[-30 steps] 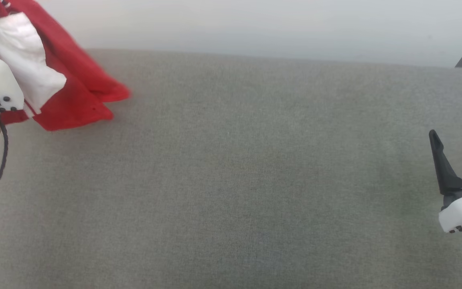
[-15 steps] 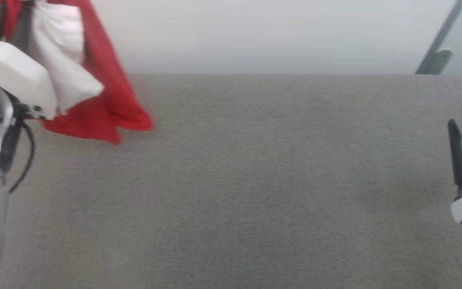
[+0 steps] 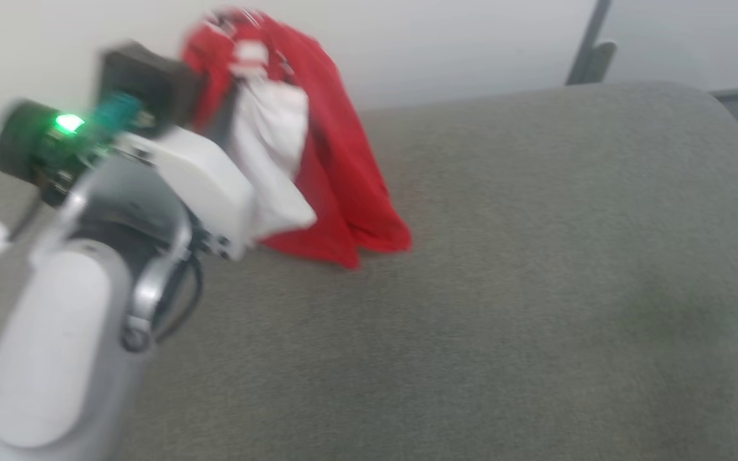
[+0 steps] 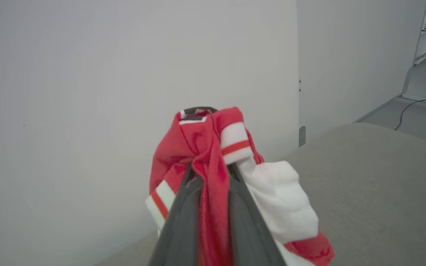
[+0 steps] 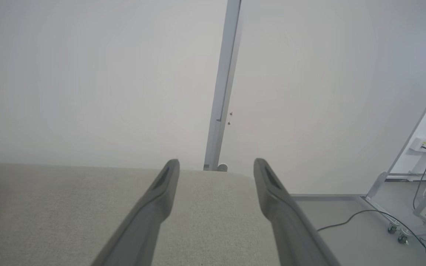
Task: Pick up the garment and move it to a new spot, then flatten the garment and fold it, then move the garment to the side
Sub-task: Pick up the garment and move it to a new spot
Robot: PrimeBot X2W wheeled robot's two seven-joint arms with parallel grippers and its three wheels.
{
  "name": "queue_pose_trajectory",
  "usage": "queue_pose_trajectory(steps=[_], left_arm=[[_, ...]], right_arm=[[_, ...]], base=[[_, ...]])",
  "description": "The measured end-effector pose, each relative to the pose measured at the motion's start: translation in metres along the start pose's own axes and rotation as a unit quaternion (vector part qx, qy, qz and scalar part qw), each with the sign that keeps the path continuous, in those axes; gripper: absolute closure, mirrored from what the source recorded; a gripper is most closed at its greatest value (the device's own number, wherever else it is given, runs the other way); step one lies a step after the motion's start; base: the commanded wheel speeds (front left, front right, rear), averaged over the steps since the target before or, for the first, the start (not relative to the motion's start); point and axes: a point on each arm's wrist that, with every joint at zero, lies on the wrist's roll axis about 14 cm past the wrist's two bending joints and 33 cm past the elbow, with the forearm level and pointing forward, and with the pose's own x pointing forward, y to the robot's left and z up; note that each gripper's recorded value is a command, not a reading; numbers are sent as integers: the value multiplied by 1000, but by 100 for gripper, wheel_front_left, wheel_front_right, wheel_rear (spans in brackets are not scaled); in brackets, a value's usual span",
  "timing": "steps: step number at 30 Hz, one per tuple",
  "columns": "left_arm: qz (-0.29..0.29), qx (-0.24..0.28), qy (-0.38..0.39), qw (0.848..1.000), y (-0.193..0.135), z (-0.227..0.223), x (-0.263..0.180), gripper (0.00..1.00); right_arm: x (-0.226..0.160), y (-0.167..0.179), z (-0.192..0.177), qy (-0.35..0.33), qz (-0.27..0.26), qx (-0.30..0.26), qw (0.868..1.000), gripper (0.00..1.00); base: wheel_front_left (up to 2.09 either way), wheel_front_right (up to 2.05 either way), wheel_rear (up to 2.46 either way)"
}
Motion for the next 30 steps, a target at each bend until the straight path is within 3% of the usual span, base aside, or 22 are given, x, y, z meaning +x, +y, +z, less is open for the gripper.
queue_pose_trajectory(steps=[7,16,22,28,29,30], left_arm=[[-72,-20,123,990,-58,-83,11,100],[-143,-23,286,947,-110,-196,-13,100],[-153,-31,360,920,-124,-248,-34,100],[-153,-48,400,902,-132,-278,-53,100],[-155,-52,401,902,-133,-279,-54,75],[-155,-55,399,902,-134,-279,-53,64]], right_arm=[[-18,-15,-21,29,-27,3,999,0],[-28,-11,-47,60,-24,11,998,0],[-28,-6,-51,63,-19,18,998,0],[-28,2,-52,62,-11,24,998,0],[-28,4,-52,62,-8,25,998,0],[-28,6,-52,61,-6,26,998,0]], base=[[0,0,0],[0,0,0],[0,0,0],[0,0,0],[0,0,0],[0,0,0]])
